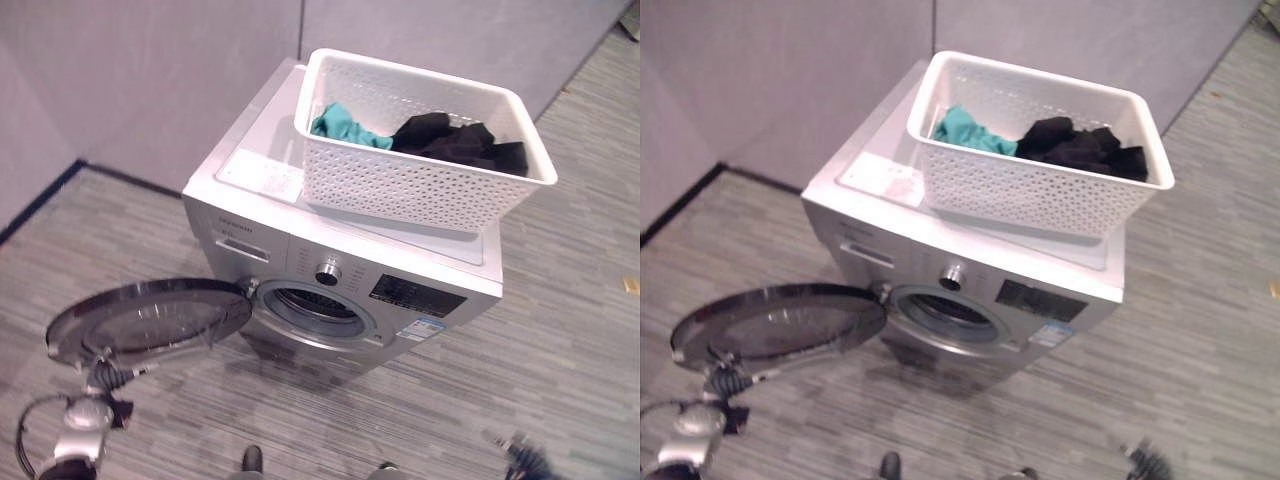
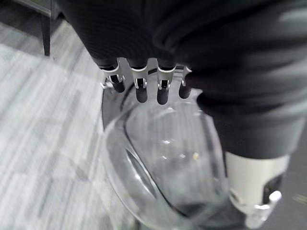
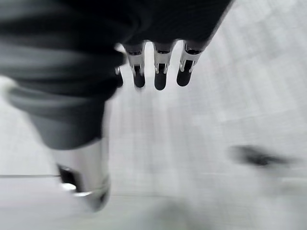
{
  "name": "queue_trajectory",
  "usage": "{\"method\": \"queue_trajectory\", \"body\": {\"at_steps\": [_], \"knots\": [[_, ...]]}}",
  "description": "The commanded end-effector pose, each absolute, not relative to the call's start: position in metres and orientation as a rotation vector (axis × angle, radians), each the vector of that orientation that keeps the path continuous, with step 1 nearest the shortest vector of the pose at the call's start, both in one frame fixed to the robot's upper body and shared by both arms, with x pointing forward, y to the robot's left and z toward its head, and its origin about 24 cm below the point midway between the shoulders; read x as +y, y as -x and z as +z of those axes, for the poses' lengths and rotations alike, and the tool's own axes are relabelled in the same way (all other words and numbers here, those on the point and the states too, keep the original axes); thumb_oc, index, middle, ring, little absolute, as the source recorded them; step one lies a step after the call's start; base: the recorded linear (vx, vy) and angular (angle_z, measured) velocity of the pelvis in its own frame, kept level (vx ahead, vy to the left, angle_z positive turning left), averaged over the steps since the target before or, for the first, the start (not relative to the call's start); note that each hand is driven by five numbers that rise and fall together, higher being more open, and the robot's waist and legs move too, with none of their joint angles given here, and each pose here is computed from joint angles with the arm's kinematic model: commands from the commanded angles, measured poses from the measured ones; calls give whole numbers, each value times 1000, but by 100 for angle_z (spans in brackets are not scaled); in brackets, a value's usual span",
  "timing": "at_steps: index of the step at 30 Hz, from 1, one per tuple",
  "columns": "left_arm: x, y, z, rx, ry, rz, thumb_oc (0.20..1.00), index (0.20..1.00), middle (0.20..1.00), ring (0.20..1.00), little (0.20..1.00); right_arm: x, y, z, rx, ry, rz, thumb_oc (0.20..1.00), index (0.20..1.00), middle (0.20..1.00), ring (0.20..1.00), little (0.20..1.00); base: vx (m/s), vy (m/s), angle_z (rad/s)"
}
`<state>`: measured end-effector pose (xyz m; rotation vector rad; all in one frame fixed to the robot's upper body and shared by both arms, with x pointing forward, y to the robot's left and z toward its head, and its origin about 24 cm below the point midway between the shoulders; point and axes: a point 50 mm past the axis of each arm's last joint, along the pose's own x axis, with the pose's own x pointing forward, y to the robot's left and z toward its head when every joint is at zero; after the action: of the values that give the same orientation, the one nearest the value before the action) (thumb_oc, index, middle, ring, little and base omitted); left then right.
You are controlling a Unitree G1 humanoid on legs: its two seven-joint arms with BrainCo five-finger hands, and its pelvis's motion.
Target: Grab the laundry basket,head to the washer,open it,put in the laundry and shut it.
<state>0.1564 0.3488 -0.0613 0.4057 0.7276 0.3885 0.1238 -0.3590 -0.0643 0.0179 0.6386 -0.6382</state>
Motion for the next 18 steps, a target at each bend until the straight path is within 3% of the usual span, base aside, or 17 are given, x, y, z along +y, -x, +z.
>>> {"method": "queue_trajectory", "body": {"at_steps": [1,9,15,18], "knots": [[344,-168,-55,646,-352,375,1000,1000,1000,1000,1000,-395,-151,-20,446,63,-765,1000,1000,1000,1000,1000,-7,194,-5],[280,-133,-97,776,-187,156,1000,1000,1000,1000,1000,-405,-219,151,-198,405,-743,1000,1000,1000,1000,1000,33,109,-14],[271,-150,-93,737,-198,116,1000,1000,1000,1000,1000,-379,-213,271,-702,600,-814,1000,1000,1000,1000,1000,210,-250,25],[262,-160,-85,664,-123,138,1000,1000,1000,1000,1000,-333,-230,346,-974,644,-625,1000,1000,1000,1000,1000,63,-403,127]]}}
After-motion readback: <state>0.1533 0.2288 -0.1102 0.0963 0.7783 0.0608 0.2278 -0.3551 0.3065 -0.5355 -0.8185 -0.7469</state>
